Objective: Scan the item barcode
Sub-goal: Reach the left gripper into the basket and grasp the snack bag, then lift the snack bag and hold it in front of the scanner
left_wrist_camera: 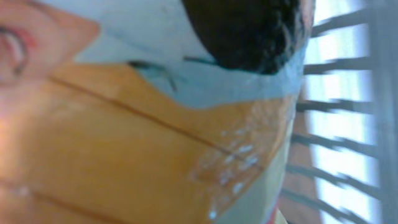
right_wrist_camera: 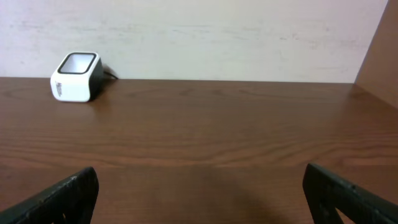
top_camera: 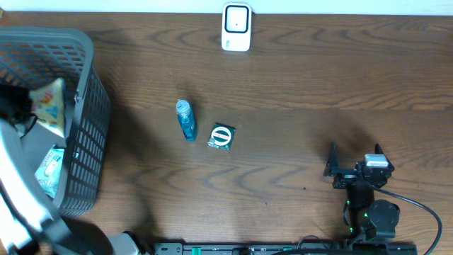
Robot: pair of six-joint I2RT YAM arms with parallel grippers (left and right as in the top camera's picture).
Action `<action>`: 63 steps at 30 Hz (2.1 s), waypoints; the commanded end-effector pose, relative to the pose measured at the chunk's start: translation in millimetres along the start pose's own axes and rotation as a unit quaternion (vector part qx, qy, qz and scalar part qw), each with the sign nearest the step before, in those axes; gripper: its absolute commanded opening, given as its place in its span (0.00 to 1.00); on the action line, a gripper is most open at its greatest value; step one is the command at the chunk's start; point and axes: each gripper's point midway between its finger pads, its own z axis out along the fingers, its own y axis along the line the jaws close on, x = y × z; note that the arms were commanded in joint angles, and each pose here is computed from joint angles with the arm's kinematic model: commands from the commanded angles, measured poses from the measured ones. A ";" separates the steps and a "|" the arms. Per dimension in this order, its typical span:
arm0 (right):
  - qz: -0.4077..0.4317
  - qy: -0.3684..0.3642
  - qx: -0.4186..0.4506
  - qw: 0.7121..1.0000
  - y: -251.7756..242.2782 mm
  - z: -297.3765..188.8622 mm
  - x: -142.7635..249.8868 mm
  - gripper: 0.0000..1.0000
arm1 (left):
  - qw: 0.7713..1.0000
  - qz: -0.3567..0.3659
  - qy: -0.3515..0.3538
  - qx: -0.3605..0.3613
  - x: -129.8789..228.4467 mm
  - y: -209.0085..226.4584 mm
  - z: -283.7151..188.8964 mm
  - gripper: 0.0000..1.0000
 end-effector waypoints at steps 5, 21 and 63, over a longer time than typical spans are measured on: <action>-0.008 -0.001 -0.010 1.000 4.6 -0.2 0.3 0.99 | 0.964 0.048 0.026 0.259 35.6 -81.3 -135.0 0.07; -0.008 -0.001 -0.010 1.000 4.6 -0.2 0.3 0.99 | 0.671 0.496 0.219 0.506 316.5 -153.4 -240.2 0.07; -0.008 -0.001 -0.010 1.000 4.6 -0.2 0.3 0.99 | 0.465 0.735 0.373 0.323 594.9 -40.3 -52.4 0.07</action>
